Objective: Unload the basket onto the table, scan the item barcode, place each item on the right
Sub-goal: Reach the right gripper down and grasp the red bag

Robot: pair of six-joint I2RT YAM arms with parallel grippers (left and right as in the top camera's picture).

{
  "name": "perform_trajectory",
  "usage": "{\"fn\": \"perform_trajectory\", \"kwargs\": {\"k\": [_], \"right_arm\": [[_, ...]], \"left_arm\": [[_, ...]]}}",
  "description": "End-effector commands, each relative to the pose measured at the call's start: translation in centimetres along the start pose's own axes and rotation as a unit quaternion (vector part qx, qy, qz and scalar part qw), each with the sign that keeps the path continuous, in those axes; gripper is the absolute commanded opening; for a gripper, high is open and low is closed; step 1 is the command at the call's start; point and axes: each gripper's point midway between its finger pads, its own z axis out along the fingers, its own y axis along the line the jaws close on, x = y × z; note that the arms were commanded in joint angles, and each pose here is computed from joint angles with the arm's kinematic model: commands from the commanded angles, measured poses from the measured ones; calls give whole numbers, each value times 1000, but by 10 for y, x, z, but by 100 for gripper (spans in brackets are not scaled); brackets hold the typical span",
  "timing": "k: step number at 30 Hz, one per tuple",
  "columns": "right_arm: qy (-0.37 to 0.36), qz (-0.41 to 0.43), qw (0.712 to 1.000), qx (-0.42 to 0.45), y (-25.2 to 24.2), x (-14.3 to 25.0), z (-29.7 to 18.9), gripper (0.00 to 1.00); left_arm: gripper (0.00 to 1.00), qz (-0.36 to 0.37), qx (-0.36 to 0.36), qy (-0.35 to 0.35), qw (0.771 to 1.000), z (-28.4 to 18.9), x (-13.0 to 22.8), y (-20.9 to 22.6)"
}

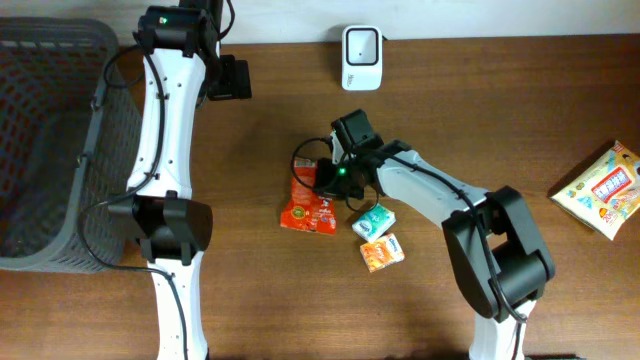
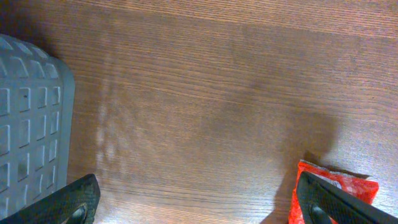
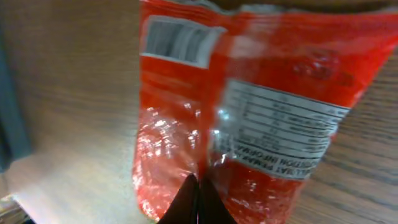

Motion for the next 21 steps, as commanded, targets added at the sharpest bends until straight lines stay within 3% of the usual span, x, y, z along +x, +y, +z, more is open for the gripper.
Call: {"fn": "perform_trajectory", "kwargs": {"k": [1,8,16,21], "right_arm": [[3,17,999,33,-19,3,11,4],[-28,46,995,85,-50,-12,17,4],[-99,12,992,80,-93,-71,-16,4],[-81,-21,996,19,-83,-82,-36,4]], "left_arm": [[99,-9,3,3,1000,0,1,0],[99,-9,3,2,1000,0,1,0],[99,-9,3,3,1000,0,1,0],[99,-9,3,2,1000,0,1,0]]}}
